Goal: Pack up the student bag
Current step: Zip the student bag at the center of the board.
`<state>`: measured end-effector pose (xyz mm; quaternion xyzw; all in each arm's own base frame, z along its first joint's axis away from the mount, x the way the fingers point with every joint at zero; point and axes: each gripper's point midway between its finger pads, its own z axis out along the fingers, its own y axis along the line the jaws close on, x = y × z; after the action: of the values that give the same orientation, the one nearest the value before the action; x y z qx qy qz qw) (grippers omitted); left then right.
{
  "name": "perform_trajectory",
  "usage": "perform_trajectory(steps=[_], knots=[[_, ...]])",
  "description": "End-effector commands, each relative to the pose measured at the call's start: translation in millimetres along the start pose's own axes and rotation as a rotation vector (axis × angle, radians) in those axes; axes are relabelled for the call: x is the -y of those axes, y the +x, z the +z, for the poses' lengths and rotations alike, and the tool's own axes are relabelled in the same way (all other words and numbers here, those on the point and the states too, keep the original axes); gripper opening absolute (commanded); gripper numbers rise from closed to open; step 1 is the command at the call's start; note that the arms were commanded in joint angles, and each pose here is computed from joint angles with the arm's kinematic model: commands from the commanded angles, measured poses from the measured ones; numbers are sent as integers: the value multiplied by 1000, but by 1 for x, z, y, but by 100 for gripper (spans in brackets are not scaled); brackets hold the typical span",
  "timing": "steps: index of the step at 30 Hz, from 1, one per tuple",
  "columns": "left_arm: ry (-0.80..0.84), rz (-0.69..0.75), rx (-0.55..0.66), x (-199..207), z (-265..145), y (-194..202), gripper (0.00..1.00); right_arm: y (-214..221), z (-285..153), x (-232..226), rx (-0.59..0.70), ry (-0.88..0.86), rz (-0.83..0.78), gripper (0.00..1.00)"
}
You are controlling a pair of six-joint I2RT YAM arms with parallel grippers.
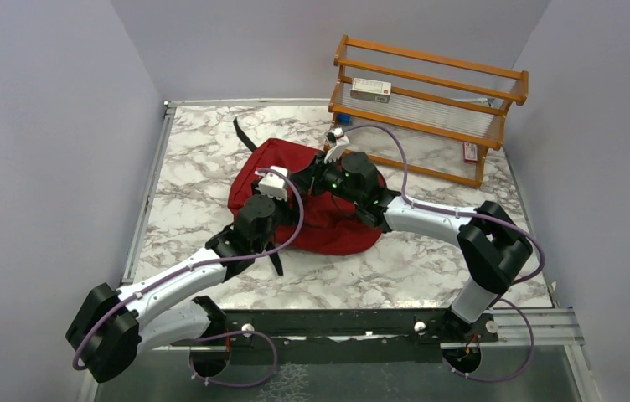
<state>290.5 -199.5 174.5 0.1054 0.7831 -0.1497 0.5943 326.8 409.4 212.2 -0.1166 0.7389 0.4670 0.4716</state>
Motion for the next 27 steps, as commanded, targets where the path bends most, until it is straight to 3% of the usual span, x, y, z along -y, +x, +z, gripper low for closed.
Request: perform_trajectory(steps=[1,8,14,27], knots=[[24,-85,48,15,2,-11,71,-16,3,-17,32,-58,26,1],[48,-109,67,23,-4,-4,74,-10,3,-16,14,-63,40,1],[-60,-105,48,7,6,12,74,-9,0,-16,13,-61,52,1],[-80,-125,-72,-2,-6,59,24,-9,-2,3,44,17,24,1]])
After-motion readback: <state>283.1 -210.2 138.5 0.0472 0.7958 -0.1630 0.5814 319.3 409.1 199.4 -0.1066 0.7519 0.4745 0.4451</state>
